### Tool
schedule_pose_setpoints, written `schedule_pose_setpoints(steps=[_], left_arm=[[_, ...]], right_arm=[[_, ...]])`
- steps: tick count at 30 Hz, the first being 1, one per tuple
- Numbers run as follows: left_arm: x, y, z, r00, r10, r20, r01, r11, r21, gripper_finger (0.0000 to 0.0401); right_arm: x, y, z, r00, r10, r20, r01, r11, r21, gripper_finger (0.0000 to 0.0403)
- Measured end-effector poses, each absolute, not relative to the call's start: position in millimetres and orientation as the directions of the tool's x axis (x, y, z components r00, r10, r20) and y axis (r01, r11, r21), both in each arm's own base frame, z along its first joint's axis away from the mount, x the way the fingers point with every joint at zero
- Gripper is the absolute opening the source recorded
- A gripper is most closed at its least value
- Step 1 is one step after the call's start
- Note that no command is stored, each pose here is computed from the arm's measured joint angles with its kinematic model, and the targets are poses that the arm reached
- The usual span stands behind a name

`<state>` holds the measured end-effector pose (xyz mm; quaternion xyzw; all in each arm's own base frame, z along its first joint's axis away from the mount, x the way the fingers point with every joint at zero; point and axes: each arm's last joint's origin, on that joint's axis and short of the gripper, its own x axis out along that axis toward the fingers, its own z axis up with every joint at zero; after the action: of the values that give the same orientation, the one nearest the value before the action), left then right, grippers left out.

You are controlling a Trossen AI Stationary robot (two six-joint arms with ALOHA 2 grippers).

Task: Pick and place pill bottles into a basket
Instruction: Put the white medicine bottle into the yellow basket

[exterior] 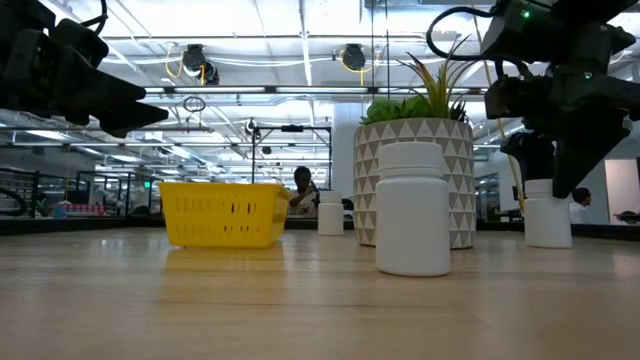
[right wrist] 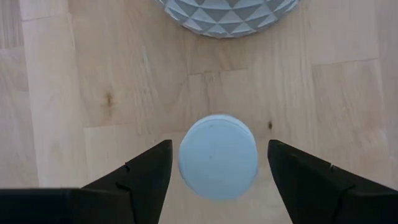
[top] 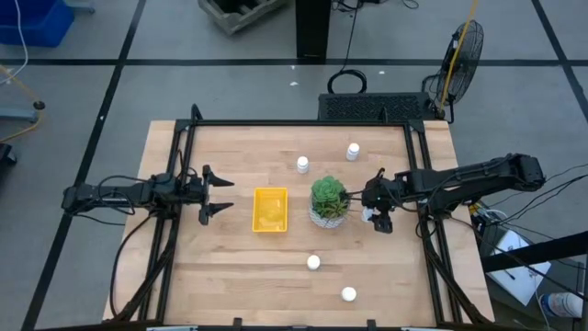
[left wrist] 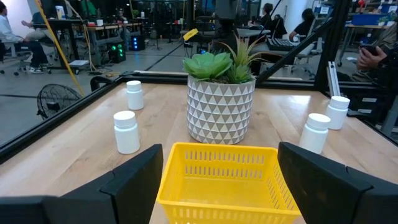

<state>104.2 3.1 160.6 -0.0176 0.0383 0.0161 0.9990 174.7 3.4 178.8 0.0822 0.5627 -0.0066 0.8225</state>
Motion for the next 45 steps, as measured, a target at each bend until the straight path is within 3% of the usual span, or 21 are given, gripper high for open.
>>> schedule_pose_setpoints(steps=[9,19,24,38,45], left_arm=[[104,3,161,0.997,0.031,-0.077,-0.034,0.999,-0.034,0.0318],[104,3,161,0.997,0.031,-0.077,-0.034,0.999,-0.034,0.0326],[104,3,160,0.997,0.031,-0.077,-0.034,0.999,-0.034,0.0318],[104,3,161,0.997,0.031,-0.077,-0.034,0.999,-0.034,0.0315],[104,3,160,0.997,0.031,-0.078,-0.034,0.999,-0.034,0.0323]], right_arm=[[175,3,179,0.372,0.082,-0.925,0.109,0.985,0.131,0.0232],[176,3,180,0.377,0.082,-0.923,0.108,0.985,0.132,0.0156],[175,5,184,0.364,0.121,-0.924,0.094,0.982,0.166,0.0151],[178,5,282,0.431,0.132,-0.892,0.074,0.981,0.181,0.0151],[172,0,348,0.487,0.048,-0.872,0.100,0.989,0.110,0.0153]])
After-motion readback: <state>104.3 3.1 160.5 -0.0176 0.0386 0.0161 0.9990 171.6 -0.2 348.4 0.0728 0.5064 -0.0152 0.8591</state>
